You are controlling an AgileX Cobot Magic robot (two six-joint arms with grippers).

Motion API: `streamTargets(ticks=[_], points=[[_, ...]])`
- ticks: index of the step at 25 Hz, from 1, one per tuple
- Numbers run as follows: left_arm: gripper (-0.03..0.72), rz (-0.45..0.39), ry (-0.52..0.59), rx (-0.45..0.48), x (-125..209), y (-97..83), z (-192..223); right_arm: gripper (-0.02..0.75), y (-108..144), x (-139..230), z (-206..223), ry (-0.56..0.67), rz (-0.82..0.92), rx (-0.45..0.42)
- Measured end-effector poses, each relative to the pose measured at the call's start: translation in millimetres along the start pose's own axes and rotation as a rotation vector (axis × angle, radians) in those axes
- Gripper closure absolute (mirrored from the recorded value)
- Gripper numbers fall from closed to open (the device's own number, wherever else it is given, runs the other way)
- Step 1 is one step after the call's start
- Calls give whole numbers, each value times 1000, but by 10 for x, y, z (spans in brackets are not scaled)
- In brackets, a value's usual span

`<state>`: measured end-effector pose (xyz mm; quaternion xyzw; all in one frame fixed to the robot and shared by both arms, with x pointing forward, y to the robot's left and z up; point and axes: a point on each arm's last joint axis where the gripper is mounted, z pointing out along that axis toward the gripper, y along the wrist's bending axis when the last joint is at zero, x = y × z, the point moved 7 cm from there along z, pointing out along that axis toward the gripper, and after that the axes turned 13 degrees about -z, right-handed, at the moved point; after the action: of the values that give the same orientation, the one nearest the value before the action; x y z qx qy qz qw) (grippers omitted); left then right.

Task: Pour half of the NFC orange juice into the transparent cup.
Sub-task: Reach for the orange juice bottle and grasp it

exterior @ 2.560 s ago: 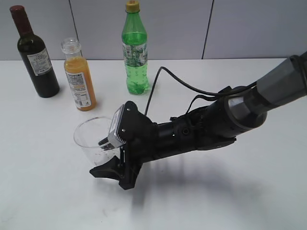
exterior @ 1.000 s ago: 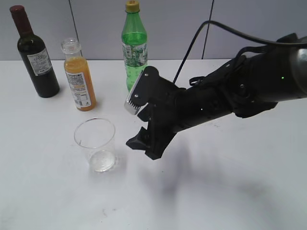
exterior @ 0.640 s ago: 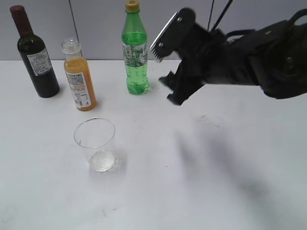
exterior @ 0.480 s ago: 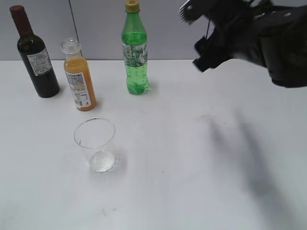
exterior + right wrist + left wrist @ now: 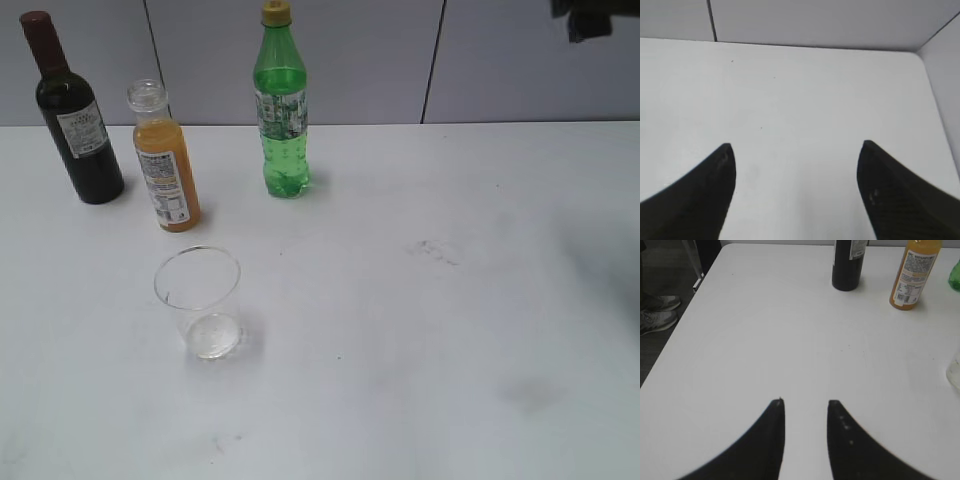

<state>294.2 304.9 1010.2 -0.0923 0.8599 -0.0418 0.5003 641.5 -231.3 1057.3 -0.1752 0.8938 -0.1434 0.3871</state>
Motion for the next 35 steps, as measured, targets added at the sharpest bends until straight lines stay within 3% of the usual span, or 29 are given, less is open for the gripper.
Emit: streamTargets(ticks=[6,9,13,18,28,35], points=[[449,0,0,0,0,0,0,160,-671,37,-133,70,186,-102],[449,0,0,0,0,0,0,160,-797,192,-223,169,178,-131],[449,0,0,0,0,0,0,160,-692,408,-325,317,148,-206],[449,0,0,0,-1,0,0,160,-585,587,-525,339,152,-242],[449,0,0,0,-1,0,0,162,-227,1606,-1392,331,107,-236],[449,0,0,0,-1,0,0,164,41,2184,-1701,187,136,-195]])
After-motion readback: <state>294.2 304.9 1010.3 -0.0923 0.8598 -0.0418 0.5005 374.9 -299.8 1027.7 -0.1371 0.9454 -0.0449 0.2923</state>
